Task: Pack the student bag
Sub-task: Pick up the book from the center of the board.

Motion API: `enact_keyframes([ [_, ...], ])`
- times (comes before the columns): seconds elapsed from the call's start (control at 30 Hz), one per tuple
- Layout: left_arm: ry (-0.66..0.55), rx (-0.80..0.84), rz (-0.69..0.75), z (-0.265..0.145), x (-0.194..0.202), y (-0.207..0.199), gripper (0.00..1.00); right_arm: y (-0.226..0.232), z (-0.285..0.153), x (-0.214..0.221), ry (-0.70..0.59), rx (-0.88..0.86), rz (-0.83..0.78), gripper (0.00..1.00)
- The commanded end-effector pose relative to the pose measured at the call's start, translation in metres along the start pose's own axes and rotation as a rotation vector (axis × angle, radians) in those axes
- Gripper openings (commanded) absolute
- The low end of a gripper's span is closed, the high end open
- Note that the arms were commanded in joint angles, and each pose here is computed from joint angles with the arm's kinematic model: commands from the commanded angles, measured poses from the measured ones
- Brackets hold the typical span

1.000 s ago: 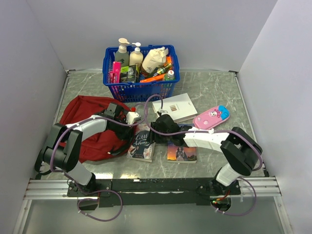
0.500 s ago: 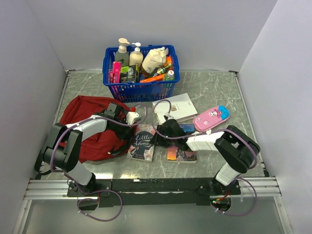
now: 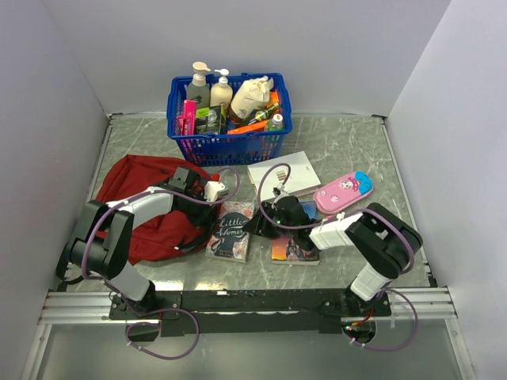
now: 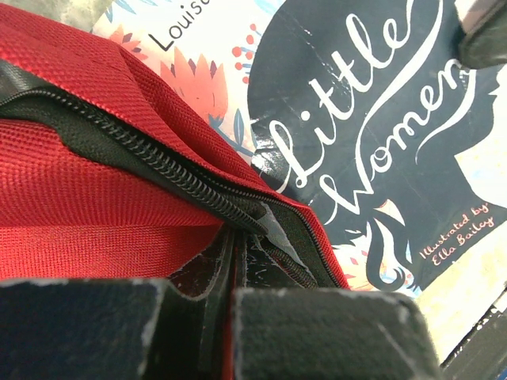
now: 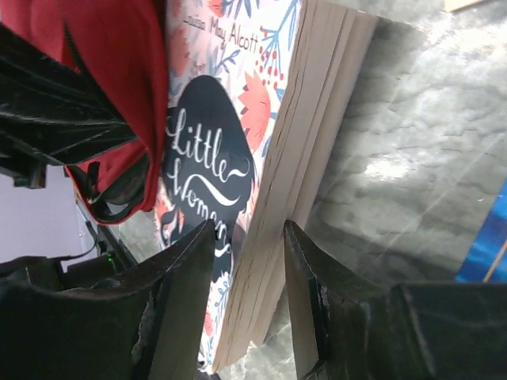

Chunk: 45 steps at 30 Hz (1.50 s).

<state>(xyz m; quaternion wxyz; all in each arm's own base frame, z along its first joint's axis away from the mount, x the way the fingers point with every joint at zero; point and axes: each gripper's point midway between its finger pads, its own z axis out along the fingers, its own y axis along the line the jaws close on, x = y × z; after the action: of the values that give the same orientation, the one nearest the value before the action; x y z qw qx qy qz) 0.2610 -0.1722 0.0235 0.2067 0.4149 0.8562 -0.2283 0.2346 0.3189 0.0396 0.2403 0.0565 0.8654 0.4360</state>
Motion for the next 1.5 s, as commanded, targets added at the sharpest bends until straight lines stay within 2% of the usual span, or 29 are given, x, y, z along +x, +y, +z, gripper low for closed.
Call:
enact_keyframes([
  [0.0, -0.048, 0.095, 0.03, 0.011, -0.013, -0.018, 0.01, 0.11, -0.016, -0.031, -0.073, -0.297, -0.103, 0.48],
  [0.13, -0.048, 0.096, 0.032, 0.011, -0.013, -0.019, 0.01, 0.103, -0.013, -0.028, -0.059, -0.219, -0.125, 0.49],
  [0.37, -0.045, 0.097, 0.031, 0.011, -0.011, -0.02, 0.01, 0.096, -0.002, -0.024, -0.03, -0.189, -0.125, 0.49],
  [0.63, -0.054, 0.094, 0.041, 0.007, -0.014, -0.021, 0.01, 0.051, 0.01, -0.01, 0.03, -0.012, -0.137, 0.46],
  [0.7, -0.054, 0.092, 0.043, 0.006, -0.014, -0.02, 0.01, 0.05, 0.009, -0.011, 0.025, -0.005, -0.141, 0.43],
  [0.8, -0.046, 0.089, 0.043, 0.002, -0.014, -0.021, 0.01, 0.056, 0.008, -0.012, 0.021, -0.029, -0.139, 0.29],
  [0.83, -0.049, 0.088, 0.047, 0.0, -0.017, -0.022, 0.01, 0.058, 0.007, -0.012, 0.019, -0.038, -0.137, 0.16],
  [0.9, -0.057, 0.076, 0.063, -0.01, -0.022, -0.022, 0.01, 0.064, 0.002, -0.017, -0.001, -0.051, -0.14, 0.03],
  [0.93, -0.049, 0.07, 0.06, -0.017, -0.023, -0.022, 0.01, 0.065, 0.0, -0.02, -0.008, -0.046, -0.142, 0.0],
  [1.23, -0.119, -0.085, 0.093, -0.122, -0.049, -0.007, 0.01, 0.1, -0.052, -0.05, -0.111, -0.075, -0.211, 0.0],
  [1.47, -0.123, -0.143, 0.095, -0.14, -0.03, -0.016, 0.01, 0.146, -0.098, -0.065, -0.181, -0.201, -0.222, 0.0],
])
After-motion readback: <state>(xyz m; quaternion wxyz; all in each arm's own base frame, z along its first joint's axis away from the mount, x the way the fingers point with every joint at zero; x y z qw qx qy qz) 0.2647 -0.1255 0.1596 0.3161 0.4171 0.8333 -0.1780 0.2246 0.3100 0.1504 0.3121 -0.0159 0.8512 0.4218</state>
